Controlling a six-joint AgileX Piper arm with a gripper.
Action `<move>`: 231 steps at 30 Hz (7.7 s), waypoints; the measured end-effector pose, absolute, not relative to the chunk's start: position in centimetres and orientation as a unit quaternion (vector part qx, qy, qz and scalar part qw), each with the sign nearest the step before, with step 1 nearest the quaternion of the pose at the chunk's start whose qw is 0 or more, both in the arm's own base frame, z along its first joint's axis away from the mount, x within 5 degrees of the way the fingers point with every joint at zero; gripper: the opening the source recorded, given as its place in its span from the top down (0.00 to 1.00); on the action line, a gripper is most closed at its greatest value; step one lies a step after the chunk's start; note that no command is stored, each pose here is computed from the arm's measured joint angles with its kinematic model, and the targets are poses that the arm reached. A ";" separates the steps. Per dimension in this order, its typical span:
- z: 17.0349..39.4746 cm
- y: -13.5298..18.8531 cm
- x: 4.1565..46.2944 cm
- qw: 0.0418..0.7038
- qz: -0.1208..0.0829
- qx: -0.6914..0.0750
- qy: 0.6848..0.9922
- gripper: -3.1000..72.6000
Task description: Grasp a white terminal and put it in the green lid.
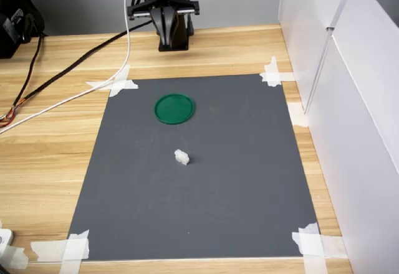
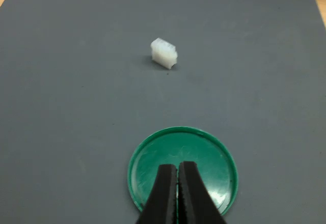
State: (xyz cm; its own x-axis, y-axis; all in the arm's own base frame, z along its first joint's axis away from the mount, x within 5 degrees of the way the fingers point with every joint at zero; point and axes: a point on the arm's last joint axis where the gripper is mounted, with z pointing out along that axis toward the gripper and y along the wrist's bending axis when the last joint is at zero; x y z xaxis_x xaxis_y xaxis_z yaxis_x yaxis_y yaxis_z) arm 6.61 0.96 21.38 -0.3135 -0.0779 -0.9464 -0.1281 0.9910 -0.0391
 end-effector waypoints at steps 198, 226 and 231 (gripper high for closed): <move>24.5 2.7 24.7 0.125 -0.013 -0.473 0.872 0.84; 19.1 1.7 25.1 0.065 -0.048 -0.492 0.867 0.63; 19.3 1.9 25.2 0.086 -0.046 -0.484 0.870 0.29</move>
State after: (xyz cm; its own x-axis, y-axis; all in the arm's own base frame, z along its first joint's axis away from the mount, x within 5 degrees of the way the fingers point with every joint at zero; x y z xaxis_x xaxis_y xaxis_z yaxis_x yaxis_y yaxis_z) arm 25.24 1.90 19.32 -0.5176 -0.8491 -0.1052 -0.8334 0.5282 -0.1625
